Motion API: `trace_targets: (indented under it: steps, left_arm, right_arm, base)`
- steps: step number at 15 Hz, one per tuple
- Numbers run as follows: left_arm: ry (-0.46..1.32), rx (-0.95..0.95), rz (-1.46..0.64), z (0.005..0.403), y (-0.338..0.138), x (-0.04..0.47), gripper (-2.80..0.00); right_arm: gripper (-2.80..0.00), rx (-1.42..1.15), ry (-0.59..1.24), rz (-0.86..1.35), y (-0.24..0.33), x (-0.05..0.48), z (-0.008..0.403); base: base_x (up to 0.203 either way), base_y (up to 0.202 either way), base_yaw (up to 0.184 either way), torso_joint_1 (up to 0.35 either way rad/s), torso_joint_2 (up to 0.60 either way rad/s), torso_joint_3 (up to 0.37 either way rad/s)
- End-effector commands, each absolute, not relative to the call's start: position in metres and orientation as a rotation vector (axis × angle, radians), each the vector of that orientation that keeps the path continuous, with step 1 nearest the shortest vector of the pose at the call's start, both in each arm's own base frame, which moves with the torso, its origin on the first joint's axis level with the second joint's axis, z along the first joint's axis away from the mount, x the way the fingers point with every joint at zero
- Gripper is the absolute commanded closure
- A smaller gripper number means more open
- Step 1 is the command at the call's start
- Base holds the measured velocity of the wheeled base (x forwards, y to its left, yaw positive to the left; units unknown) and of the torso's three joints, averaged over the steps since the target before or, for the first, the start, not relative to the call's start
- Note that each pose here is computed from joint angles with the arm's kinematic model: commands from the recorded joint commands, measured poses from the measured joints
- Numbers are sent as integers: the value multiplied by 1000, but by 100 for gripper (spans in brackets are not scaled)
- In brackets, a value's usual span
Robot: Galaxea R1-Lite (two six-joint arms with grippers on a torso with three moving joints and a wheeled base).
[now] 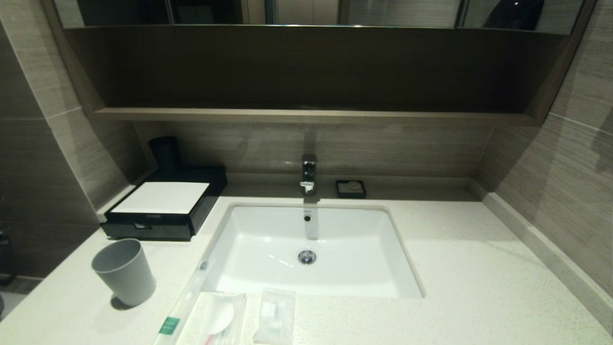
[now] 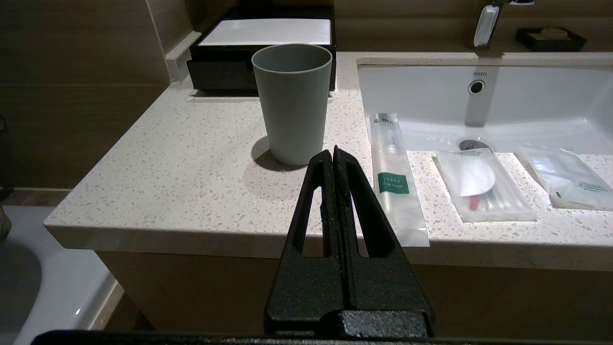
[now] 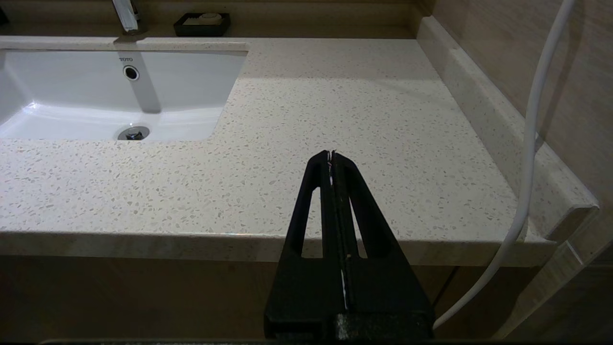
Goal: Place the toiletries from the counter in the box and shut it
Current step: Pick up the cup
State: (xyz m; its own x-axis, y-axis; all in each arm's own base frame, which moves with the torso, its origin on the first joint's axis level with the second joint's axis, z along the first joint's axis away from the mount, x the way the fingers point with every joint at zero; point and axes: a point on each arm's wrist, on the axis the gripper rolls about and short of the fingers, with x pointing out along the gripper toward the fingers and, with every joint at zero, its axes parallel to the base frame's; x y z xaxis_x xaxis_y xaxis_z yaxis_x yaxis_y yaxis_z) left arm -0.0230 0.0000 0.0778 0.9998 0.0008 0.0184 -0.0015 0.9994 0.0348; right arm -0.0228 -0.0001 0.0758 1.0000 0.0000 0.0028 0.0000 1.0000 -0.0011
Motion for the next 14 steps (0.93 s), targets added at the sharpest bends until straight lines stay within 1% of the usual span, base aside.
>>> trace_targets:
  steps: [1,5,8,10,14]
  left_arm:
    - [-29,35,-2,86,0,-26,0]
    - [-51,35,4,105,0,-35,0]
    - [-31,37,15,118,0,-45,0]
    - [-11,68,61,123,1,-50,0]
    - [46,108,96,133,2,-41,0]
  right_arm:
    - [0,0,-2,0,0,-23,75]
    - [0,-1,-2,0,0,-23,75]
    - [0,0,-2,0,0,-23,75]
    - [0,-2,-2,0,0,-23,75]
    - [0,-1,-2,0,0,-23,75]
  base:
    - [0,0,0,0,0,0]
    - [0,0,0,0,0,0]
    - [0,0,0,0,0,0]
    - [0,0,0,0,0,0]
    - [0,0,0,0,0,0]
